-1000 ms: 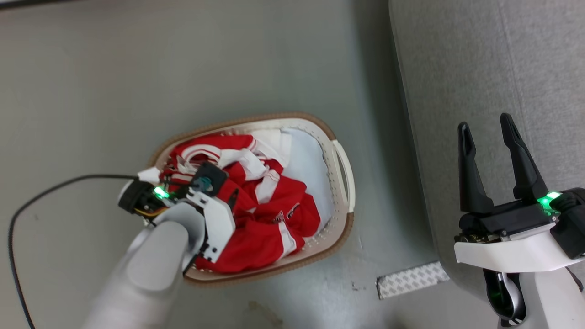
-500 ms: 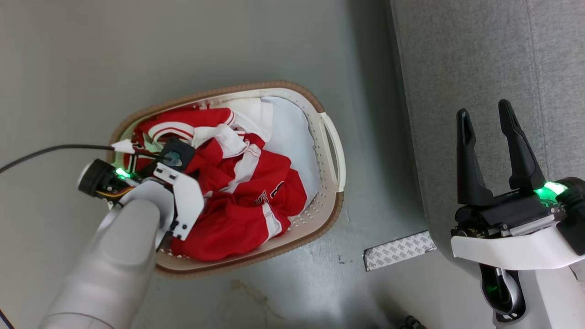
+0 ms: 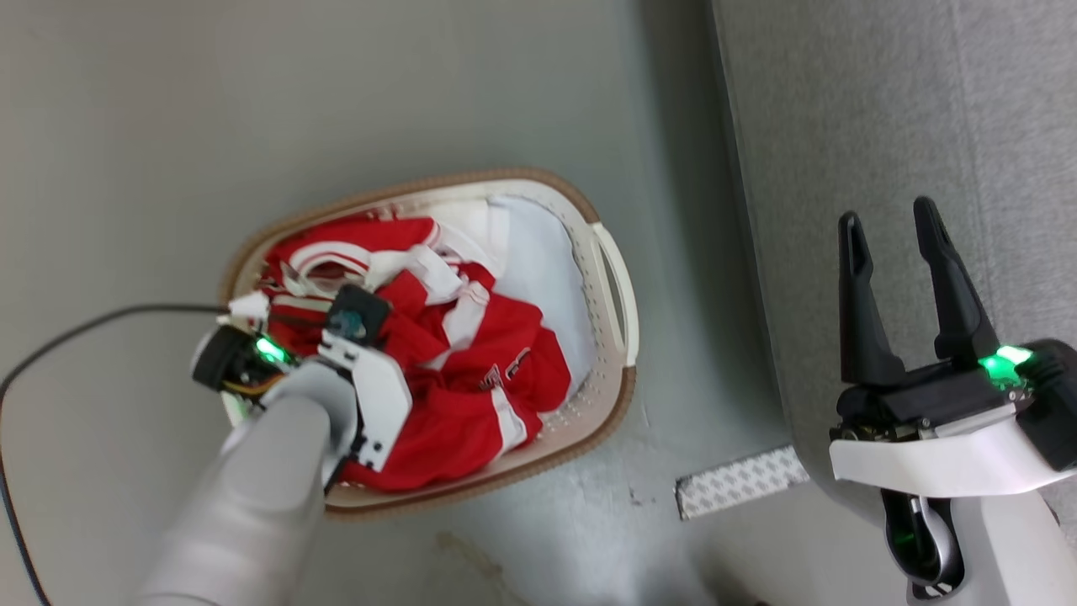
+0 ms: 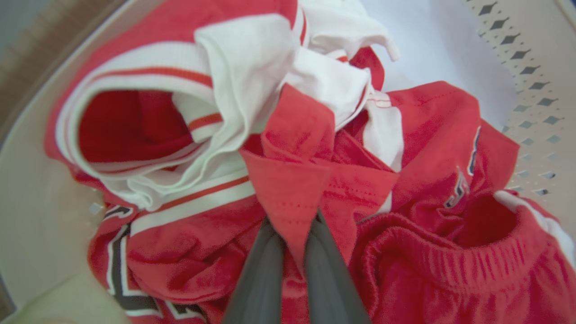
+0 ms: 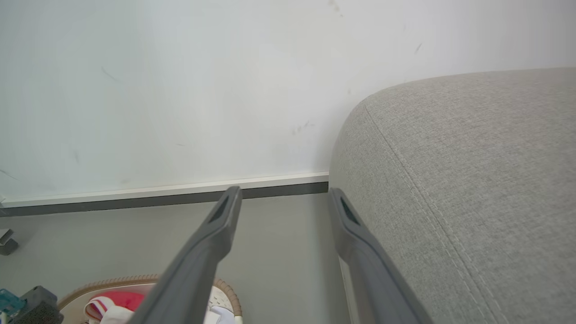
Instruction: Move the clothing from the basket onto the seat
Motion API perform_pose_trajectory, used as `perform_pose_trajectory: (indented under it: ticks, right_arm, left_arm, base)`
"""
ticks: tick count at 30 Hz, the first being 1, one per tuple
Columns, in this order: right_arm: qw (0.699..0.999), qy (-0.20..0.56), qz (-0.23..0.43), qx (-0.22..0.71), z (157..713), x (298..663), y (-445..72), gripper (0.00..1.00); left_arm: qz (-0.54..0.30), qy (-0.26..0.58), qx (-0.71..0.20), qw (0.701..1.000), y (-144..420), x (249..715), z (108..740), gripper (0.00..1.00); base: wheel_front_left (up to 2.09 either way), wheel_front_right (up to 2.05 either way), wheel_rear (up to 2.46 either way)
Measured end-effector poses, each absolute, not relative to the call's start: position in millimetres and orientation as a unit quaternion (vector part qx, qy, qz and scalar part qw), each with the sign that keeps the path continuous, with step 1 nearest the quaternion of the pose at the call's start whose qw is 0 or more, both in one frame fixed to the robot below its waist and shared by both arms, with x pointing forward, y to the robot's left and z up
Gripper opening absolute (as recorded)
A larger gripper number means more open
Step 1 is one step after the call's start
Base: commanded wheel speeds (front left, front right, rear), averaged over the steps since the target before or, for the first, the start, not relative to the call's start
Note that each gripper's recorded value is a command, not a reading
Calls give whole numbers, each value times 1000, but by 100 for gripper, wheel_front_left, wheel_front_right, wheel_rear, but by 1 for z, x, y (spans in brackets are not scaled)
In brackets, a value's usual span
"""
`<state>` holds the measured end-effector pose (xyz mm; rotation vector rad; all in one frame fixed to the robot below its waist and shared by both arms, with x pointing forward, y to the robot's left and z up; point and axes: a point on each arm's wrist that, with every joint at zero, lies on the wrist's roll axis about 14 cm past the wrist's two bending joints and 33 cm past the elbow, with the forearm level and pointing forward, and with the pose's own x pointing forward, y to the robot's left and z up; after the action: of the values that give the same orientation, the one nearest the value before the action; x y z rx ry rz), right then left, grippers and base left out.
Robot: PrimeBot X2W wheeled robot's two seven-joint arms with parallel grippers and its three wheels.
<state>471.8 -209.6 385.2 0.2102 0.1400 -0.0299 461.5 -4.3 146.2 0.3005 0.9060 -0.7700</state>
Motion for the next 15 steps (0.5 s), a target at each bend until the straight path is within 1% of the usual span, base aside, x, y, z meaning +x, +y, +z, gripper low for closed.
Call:
perform_pose_trajectory:
  ticks: [9,15]
  right_arm:
    - [994,36,-12,106,425,454,-206,100]
    - [994,15,-11,108,451,431,-202,100]
  left_arm:
    - [-339,372,87,860,2,449,214,0]
    - [-321,301,59,896,5,451,279,0]
  base:
    - [0,0,0]
    - [0,0,0]
